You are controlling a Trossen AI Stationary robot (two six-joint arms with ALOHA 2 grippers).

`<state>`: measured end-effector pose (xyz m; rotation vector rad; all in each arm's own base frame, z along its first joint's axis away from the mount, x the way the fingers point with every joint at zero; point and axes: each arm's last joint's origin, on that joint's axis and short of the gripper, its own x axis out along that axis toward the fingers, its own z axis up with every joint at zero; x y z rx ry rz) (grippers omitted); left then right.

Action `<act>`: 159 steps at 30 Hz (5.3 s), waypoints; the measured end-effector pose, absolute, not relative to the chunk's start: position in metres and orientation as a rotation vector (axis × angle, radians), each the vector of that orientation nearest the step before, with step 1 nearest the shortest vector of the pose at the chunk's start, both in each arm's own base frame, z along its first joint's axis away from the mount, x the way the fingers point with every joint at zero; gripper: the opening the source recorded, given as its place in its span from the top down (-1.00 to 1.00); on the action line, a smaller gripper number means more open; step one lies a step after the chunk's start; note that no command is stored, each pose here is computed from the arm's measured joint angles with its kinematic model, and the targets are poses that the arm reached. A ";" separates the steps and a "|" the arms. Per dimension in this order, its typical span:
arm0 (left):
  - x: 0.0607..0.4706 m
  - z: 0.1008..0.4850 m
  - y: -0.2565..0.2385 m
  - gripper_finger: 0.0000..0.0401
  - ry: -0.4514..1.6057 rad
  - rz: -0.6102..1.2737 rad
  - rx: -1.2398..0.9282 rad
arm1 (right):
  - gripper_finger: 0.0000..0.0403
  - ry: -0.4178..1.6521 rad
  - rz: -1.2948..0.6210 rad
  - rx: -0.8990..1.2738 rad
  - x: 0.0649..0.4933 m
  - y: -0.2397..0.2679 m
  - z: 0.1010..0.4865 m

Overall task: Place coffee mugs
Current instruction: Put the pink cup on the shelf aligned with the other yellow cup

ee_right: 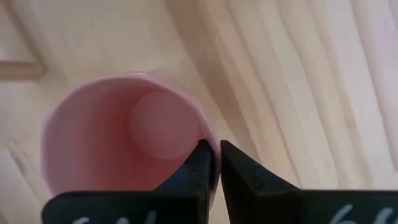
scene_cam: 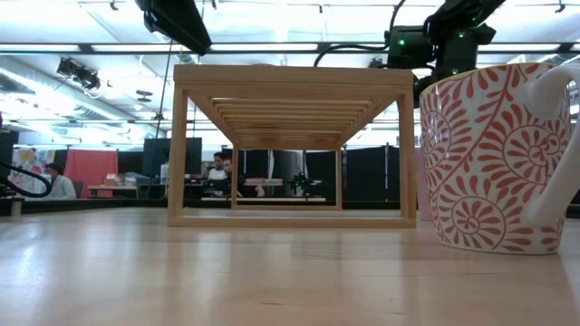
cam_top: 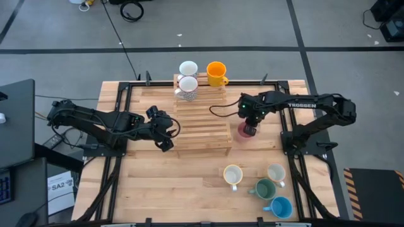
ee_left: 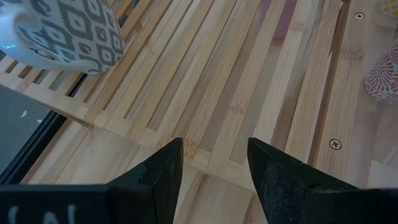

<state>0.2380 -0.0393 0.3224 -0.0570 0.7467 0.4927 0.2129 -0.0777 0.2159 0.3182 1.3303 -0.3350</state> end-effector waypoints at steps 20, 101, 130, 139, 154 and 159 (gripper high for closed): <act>0.238 0.322 -0.039 0.08 0.747 0.493 -0.057 | 0.86 1.195 -0.936 0.661 0.182 -0.105 0.228; 0.238 0.322 -0.039 0.08 0.747 0.492 -0.058 | 0.08 1.097 -0.618 0.497 0.129 -0.030 0.271; 0.239 0.323 -0.040 0.08 0.738 0.491 -0.061 | 0.08 1.053 -0.702 0.389 0.136 -0.036 0.192; 0.239 0.323 -0.040 0.08 0.739 0.491 -0.061 | 0.11 1.104 -0.706 0.372 0.143 -0.039 0.185; 0.238 0.323 -0.040 0.08 0.740 0.491 -0.060 | 0.68 1.165 -0.705 0.360 0.152 -0.041 0.174; 0.238 0.323 -0.040 0.08 0.740 0.491 -0.060 | 0.73 1.162 -0.703 0.361 0.152 -0.041 0.175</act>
